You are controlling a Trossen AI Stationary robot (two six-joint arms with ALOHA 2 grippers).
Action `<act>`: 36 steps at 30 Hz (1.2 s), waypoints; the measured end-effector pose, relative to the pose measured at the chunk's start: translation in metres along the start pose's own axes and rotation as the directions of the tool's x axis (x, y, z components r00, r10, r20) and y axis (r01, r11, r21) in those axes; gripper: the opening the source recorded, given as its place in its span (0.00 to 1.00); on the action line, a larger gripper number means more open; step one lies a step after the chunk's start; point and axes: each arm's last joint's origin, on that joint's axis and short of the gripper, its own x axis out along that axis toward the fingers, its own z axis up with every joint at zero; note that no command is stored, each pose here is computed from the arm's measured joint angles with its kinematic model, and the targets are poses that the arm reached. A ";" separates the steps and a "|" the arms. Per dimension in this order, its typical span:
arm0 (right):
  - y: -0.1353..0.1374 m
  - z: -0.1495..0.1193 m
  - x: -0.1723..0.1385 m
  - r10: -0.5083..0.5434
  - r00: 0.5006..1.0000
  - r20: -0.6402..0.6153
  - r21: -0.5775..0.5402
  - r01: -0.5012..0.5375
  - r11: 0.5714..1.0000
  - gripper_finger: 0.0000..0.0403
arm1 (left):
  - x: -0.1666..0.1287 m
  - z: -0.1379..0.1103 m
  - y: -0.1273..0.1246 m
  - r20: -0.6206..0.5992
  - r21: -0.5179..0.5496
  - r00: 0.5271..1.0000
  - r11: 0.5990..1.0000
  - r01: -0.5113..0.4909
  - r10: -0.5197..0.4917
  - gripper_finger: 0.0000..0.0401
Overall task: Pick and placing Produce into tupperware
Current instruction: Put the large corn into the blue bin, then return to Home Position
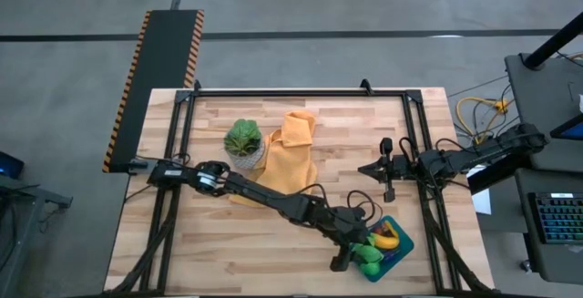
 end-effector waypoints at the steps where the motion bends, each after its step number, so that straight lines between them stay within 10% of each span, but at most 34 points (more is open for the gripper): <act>1: 0.000 0.000 0.000 0.000 1.000 0.000 0.000 0.000 1.000 0.02 | 0.000 0.000 0.000 0.000 0.000 1.000 1.000 0.000 0.000 0.54; 22: 0.000 0.000 0.000 0.000 1.000 0.000 -0.005 0.000 1.000 0.02 | -0.011 0.014 -0.002 0.029 0.066 1.000 0.998 -0.003 0.001 0.63; 36: 0.000 0.001 0.000 0.002 1.000 0.001 -0.024 -0.002 1.000 0.02 | -0.125 0.076 -0.043 0.024 0.380 0.948 0.874 -0.302 0.317 0.49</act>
